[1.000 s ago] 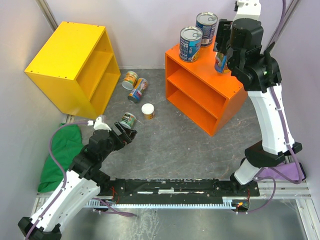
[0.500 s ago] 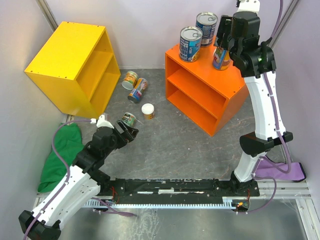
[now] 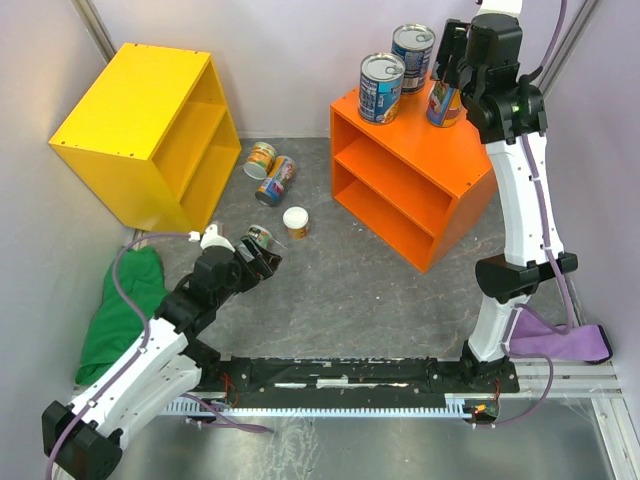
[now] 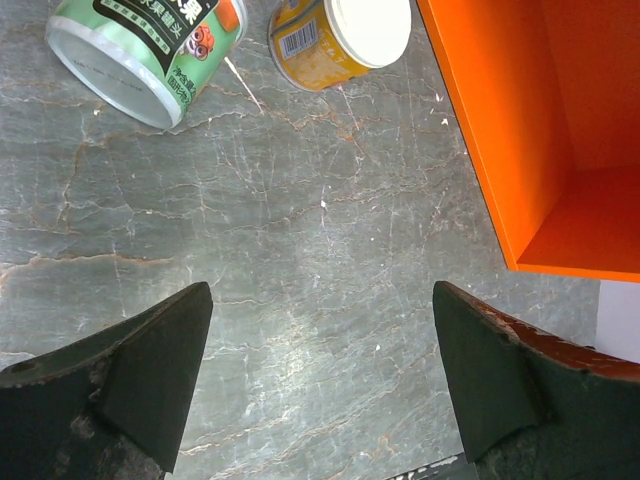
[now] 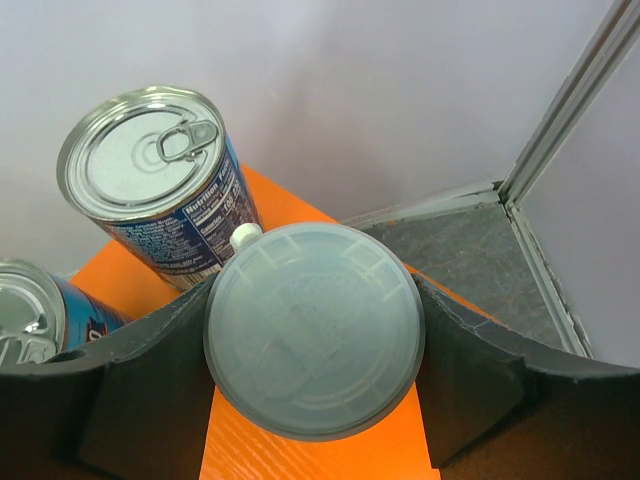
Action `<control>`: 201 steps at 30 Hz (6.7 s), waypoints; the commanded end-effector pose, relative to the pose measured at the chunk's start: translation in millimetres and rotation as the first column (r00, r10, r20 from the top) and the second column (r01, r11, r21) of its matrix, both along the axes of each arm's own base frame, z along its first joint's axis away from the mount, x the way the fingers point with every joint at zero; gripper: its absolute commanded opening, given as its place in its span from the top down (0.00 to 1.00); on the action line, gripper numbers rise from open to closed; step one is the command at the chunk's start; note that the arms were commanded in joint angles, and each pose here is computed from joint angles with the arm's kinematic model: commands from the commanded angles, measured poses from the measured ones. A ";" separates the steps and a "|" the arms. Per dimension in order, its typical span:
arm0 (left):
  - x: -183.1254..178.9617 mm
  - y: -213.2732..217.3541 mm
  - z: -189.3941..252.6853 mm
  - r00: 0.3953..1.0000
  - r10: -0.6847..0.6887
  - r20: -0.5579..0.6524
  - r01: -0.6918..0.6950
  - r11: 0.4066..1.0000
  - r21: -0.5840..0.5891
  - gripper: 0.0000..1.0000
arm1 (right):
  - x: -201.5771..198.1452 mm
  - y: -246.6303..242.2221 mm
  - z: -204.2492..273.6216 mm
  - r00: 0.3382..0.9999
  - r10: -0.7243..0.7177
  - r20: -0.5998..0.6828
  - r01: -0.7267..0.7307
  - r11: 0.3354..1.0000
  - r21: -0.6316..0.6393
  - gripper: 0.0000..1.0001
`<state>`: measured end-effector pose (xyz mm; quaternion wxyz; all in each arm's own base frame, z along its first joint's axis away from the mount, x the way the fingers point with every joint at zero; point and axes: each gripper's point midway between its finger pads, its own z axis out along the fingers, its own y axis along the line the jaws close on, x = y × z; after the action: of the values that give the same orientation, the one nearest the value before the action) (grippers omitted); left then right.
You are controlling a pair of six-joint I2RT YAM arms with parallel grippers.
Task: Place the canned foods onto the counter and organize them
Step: Place the canned food on the counter, then move the canned food to the center of the board.
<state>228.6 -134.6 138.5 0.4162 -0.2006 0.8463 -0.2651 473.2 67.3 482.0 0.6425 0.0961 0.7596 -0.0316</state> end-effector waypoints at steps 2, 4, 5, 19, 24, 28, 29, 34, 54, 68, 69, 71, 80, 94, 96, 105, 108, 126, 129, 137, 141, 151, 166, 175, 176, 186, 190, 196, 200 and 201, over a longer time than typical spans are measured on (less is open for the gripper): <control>16.8 -2.5 28.6 0.994 -0.008 0.109 0.009 1.000 -0.001 0.03 | 6.2 -0.1 48.9 0.984 0.022 0.176 -0.029 0.999 0.037 0.80; 17.9 -2.6 27.8 0.994 -0.007 0.108 0.007 1.000 -0.002 0.03 | 8.7 2.6 48.0 0.983 0.034 0.178 -0.041 0.999 0.034 0.79; 18.1 -2.9 26.9 0.994 -0.006 0.105 0.007 1.000 -0.003 0.03 | 10.4 3.5 46.9 0.983 0.038 0.178 -0.044 0.999 0.032 0.78; 21.5 -3.0 26.5 0.995 -0.002 0.101 0.003 1.000 -0.011 0.03 | 24.2 5.3 27.0 0.991 0.042 0.127 -0.040 0.999 -0.014 0.66; 22.0 -4.0 27.8 0.995 -0.007 0.099 0.008 1.000 -0.012 0.03 | 28.2 6.3 19.3 0.993 0.044 0.107 -0.041 0.999 -0.023 0.54; 21.4 -3.6 30.2 0.995 -0.008 0.102 0.010 1.000 -0.013 0.03 | 29.8 6.7 15.3 0.994 0.043 0.096 -0.041 0.999 -0.025 0.42; 21.1 -3.6 30.4 0.995 -0.009 0.101 0.010 1.000 -0.014 0.03 | 30.6 6.8 13.2 0.995 0.044 0.090 -0.041 0.999 -0.028 0.40; 19.4 -2.9 31.5 0.995 -0.010 0.100 0.012 1.000 -0.015 0.03 | 33.1 8.0 -0.7 0.998 0.047 0.052 -0.045 0.998 -0.036 0.25; 14.6 2.7 44.3 0.993 -0.012 0.118 0.012 1.000 0.001 0.01 | 1.9 -0.5 25.6 0.995 0.038 0.097 -0.037 0.999 -0.009 0.09; 30.1 14.0 75.5 0.986 0.018 0.166 -0.029 0.997 0.066 0.01 | -37.9 -5.6 47.3 0.989 0.045 0.142 -0.047 0.999 0.010 0.08; 32.6 14.6 77.5 0.986 0.019 0.166 -0.032 0.997 0.072 0.01 | -41.7 -6.0 49.2 0.988 0.044 0.145 -0.047 0.999 0.012 0.08; 38.2 16.0 83.9 0.985 0.022 0.173 -0.037 0.996 0.085 0.01 | -47.6 -5.3 51.1 0.987 0.049 0.150 -0.051 0.999 0.014 0.08; 64.7 25.2 101.0 0.982 0.052 0.181 -0.071 0.993 0.098 0.01 | -65.5 -2.4 54.5 0.985 0.076 0.153 -0.081 0.996 0.027 0.08; 144.3 34.1 83.8 0.987 0.086 0.134 -0.096 0.993 0.073 0.01 | -137.2 39.7 40.4 0.968 0.201 0.150 -0.211 0.976 0.053 0.09; 158.7 34.0 77.7 0.988 0.090 0.124 -0.100 0.992 0.082 0.01 | -148.2 44.8 33.1 0.964 0.225 0.141 -0.236 0.970 0.062 0.10; 217.1 36.4 40.2 0.991 0.085 0.107 -0.104 0.976 0.193 0.01 | -178.6 68.2 -0.5 0.943 0.323 0.079 -0.328 0.943 0.061 0.11; 229.8 39.2 27.4 0.992 0.074 0.102 -0.097 0.964 0.246 0.01 | -183.4 71.5 -9.0 0.939 0.340 0.058 -0.343 0.938 0.056 0.11; 295.1 42.6 -15.9 0.995 0.001 0.102 -0.045 0.900 0.434 0.01 | -191.0 101.9 -38.8 0.895 0.446 0.018 -0.446 0.891 0.079 0.11; 305.5 39.1 -19.0 0.995 -0.014 0.102 -0.032 0.899 0.437 0.01 | -189.3 105.7 -41.8 0.891 0.454 0.011 -0.454 0.888 0.078 0.11; 324.8 30.2 -32.1 0.995 -0.061 0.077 0.019 0.891 0.453 0.01 | -184.4 111.1 -46.6 0.888 0.459 0.002 -0.458 0.886 0.069 0.11; 327.3 29.2 -41.6 0.996 -0.062 0.063 0.027 0.892 0.451 0.01 | -181.7 114.5 -48.0 0.886 0.463 0.002 -0.462 0.884 0.069 0.11; 321.9 16.8 -64.0 0.995 -0.096 0.023 0.077 0.900 0.429 0.01 | -176.9 121.3 -56.8 0.881 0.473 -0.019 -0.471 0.880 0.064 0.11; 297.2 -13.9 -87.1 0.984 -0.175 -0.043 0.177 0.902 0.395 0.17 | -182.1 119.4 -60.8 0.877 0.480 -0.033 -0.477 0.876 0.073 0.11; 276.7 -22.1 -98.0 0.976 -0.202 -0.087 0.220 0.914 0.341 0.38 | -187.4 117.1 -60.4 0.872 0.489 -0.039 -0.485 0.871 0.078 0.11; 275.6 -23.9 -97.7 0.973 -0.211 -0.089 0.229 0.915 0.333 0.43 | -188.3 116.5 -60.1 0.871 0.489 -0.039 -0.485 0.871 0.077 0.11; 266.7 -33.0 -77.6 0.965 -0.250 -0.084 0.263 0.923 0.282 0.97 | -193.1 115.2 -59.9 0.868 0.495 -0.040 -0.490 0.867 0.095 0.11; 264.2 -34.4 -64.9 0.965 -0.253 -0.070 0.262 0.926 0.272 0.97 | -195.5 114.8 -63.0 0.866 0.498 -0.046 -0.491 0.865 0.103 0.11; 258.4 -31.9 -46.0 0.974 -0.226 -0.034 0.227 0.940 0.255 0.97 | -199.1 111.8 -66.5 0.868 0.495 -0.052 -0.487 0.866 0.109 0.11; 258.0 -30.6 -31.6 0.976 -0.219 -0.007 0.213 0.943 0.255 0.97 | -199.4 110.3 -66.3 0.869 0.491 -0.054 -0.484 0.869 0.104 0.12; 258.3 -29.8 -27.2 0.977 -0.214 0.003 0.206 0.944 0.256 0.97 | -199.8 110.4 -66.8 0.868 0.493 -0.056 -0.486 0.868 0.104 0.12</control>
<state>477.3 -154.4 52.2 0.3666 -0.0416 0.9152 -0.1624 278.7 179.4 405.7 0.5844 -0.0789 0.7937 0.1495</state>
